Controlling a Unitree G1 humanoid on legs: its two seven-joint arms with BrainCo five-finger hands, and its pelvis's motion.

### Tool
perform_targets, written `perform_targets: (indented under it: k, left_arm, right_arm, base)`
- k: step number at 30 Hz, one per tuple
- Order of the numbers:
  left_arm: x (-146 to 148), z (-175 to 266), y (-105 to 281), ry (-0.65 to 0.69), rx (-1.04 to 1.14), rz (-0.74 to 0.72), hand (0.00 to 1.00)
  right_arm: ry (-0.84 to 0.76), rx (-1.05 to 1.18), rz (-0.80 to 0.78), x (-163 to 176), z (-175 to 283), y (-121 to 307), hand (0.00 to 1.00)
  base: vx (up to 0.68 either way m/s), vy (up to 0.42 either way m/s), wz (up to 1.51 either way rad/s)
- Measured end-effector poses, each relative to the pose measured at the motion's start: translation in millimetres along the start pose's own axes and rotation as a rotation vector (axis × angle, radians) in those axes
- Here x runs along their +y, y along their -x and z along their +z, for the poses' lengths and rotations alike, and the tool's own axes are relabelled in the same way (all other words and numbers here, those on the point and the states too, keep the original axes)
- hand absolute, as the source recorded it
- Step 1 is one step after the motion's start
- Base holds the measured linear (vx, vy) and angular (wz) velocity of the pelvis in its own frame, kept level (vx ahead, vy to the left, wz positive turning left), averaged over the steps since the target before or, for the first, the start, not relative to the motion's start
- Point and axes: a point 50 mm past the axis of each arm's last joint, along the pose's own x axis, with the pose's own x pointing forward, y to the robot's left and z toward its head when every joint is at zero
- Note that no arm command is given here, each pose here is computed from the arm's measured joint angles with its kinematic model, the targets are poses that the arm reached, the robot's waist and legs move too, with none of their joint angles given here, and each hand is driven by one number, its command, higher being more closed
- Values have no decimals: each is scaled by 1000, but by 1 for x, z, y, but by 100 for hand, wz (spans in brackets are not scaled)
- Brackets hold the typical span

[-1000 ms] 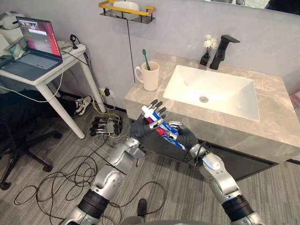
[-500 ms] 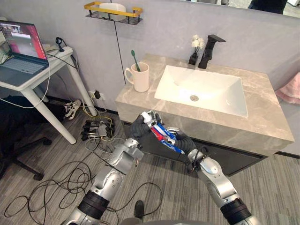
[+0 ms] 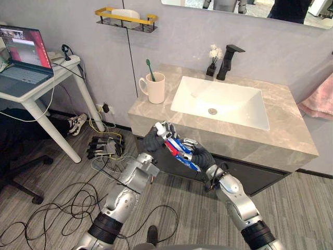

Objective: Organize washtable

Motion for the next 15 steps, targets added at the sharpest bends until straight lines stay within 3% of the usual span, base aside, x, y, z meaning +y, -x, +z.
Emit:
perform_targets:
  k: [6, 15]
  left_arm:
    - [11, 58, -34, -201, -145, -16, 100]
    - [22, 68, -46, -325, -146, 24, 100]
  right_arm:
    - [-69, -14, -1, -1, 2, -1, 0]
    - [-119, 19, -62, -10, -9, 13, 0]
  base:
    - [13, -7, -5]
    - [18, -7, -4]
